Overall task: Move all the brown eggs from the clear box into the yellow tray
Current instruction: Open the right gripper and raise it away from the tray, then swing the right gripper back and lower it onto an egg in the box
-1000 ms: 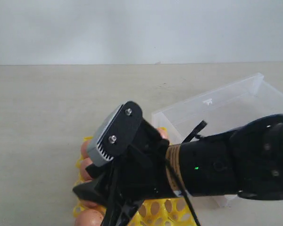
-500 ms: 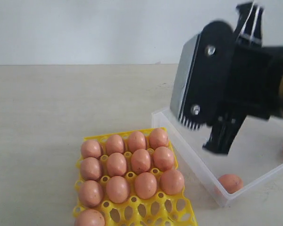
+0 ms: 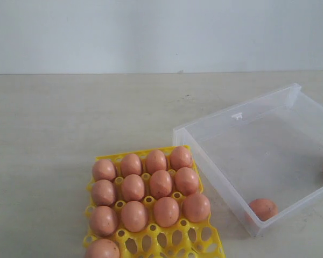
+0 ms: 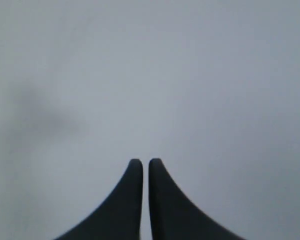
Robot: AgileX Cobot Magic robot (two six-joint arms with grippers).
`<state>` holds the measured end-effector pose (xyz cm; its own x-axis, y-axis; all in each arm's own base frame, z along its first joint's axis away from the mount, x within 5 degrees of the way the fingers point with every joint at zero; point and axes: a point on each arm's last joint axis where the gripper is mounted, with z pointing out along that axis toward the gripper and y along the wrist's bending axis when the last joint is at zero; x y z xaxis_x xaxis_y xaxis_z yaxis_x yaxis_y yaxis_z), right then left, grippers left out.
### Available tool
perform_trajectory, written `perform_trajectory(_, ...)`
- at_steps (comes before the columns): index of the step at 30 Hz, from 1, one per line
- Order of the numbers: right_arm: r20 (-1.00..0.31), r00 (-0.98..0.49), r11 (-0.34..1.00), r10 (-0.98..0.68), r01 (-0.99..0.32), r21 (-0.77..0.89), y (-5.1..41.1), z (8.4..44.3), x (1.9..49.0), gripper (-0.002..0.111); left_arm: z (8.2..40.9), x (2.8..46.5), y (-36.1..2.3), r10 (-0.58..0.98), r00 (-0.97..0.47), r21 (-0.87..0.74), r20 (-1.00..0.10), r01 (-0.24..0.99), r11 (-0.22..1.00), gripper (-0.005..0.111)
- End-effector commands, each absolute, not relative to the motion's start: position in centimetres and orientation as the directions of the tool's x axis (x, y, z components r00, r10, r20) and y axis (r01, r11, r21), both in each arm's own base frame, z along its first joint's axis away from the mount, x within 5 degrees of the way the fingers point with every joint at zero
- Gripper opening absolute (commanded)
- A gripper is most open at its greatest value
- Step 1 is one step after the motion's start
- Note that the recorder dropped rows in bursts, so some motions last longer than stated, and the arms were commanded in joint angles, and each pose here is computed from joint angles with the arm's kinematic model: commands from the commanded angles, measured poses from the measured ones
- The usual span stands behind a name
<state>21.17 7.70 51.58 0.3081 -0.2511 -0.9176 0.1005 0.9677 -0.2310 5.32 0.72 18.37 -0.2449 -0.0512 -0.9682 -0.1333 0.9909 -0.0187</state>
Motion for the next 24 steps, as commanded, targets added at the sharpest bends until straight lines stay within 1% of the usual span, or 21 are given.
perform_trajectory(1,-0.918,0.344,0.966,-0.197,0.227,-0.123,4.4,54.0,22.9,0.000,18.3,5.3,0.7,-0.046,-0.242,-0.015,-0.969,-0.129,0.992,0.004)
perform_trajectory(2,-0.915,0.327,0.952,-0.236,0.268,-0.150,3.7,54.0,23.7,0.000,18.3,5.3,0.7,-0.046,-0.242,-0.015,-0.969,-0.129,0.992,0.004)
perform_trajectory(4,-0.892,0.250,0.890,-0.376,0.365,-0.272,2.0,53.7,25.5,0.000,18.3,5.3,0.7,-0.046,-0.242,-0.015,-0.969,-0.129,0.992,0.004)
perform_trajectory(5,-0.889,0.206,0.861,-0.409,0.410,-0.301,0.8,53.3,26.3,0.000,18.3,5.3,0.7,-0.046,-0.242,-0.015,-0.969,-0.129,0.992,0.004)
perform_trajectory(6,-0.900,0.172,0.848,-0.402,0.440,-0.295,-0.4,52.8,26.8,0.000,18.3,5.3,0.7,-0.046,-0.242,-0.015,-0.969,-0.129,0.992,0.004)
perform_trajectory(9,-0.987,0.008,0.878,-0.160,0.459,-0.139,-3.6,49.5,29.1,0.000,18.3,5.3,0.7,-0.046,-0.242,-0.015,-0.969,-0.129,0.992,0.004)
perform_trajectory(10,-0.990,-0.102,0.878,-0.095,0.460,-0.131,-4.6,47.8,29.9,0.000,18.3,5.3,0.7,-0.046,-0.242,-0.015,-0.969,-0.129,0.992,0.004)
perform_trajectory(12,-0.939,-0.345,0.906,-0.001,0.397,-0.147,-5.4,44.3,31.3,0.000,18.3,5.3,0.7,-0.046,-0.242,-0.015,-0.969,-0.129,0.992,0.004)
perform_trajectory(13,-0.872,-0.490,0.923,-0.014,0.330,-0.200,-5.7,42.3,31.9,0.000,18.3,5.3,0.7,-0.046,-0.242,-0.015,-0.969,-0.129,0.992,0.004)
perform_trajectory(14,-0.782,-0.622,0.937,-0.046,0.244,-0.249,-5.8,40.4,32.4,0.000,18.3,5.3,0.7,-0.046,-0.242,-0.015,-0.969,-0.129,0.992,0.004)
perform_trajectory(15,-0.699,-0.712,0.945,-0.069,0.178,-0.274,-5.9,38.6,32.9,0.000,18.3,5.3,0.7,-0.046,-0.242,-0.015,-0.969,-0.129,0.992,0.004)
perform_trajectory(16,-0.588,-0.806,0.948,-0.075,0.125,-0.292,-6.2,36.9,33.0,0.000,18.3,5.3,0.7,-0.046,-0.242,-0.015,-0.969,-0.129,0.992,0.004)
perform_trajectory(17,-0.501,-0.863,0.947,-0.065,0.106,-0.305,-6.3,35.5,33.2,0.000,18.3,5.3,0.7,-0.046,-0.242,-0.015,-0.969,-0.129,0.992,0.004)
perform_trajectory(20,-0.359,-0.933,0.955,-0.015,0.092,-0.281,-6.4,33.0,33.6,0.000,18.3,5.3,0.7,-0.046,-0.242,-0.015,-0.969,-0.129,0.992,0.004)
perform_trajectory(22,-0.369,-0.929,0.982,0.021,0.088,-0.166,-5.3,32.5,34.0,0.000,18.3,5.3,0.7,-0.046,-0.242,-0.015,-0.969,-0.129,0.992,0.004)
perform_trajectory(24,-0.397,-0.918,0.999,-0.020,-0.004,-0.043,-3.9,32.5,34.3,0.000,18.3,5.3,0.7,-0.046,-0.242,-0.015,-0.969,-0.129,0.992,0.004)
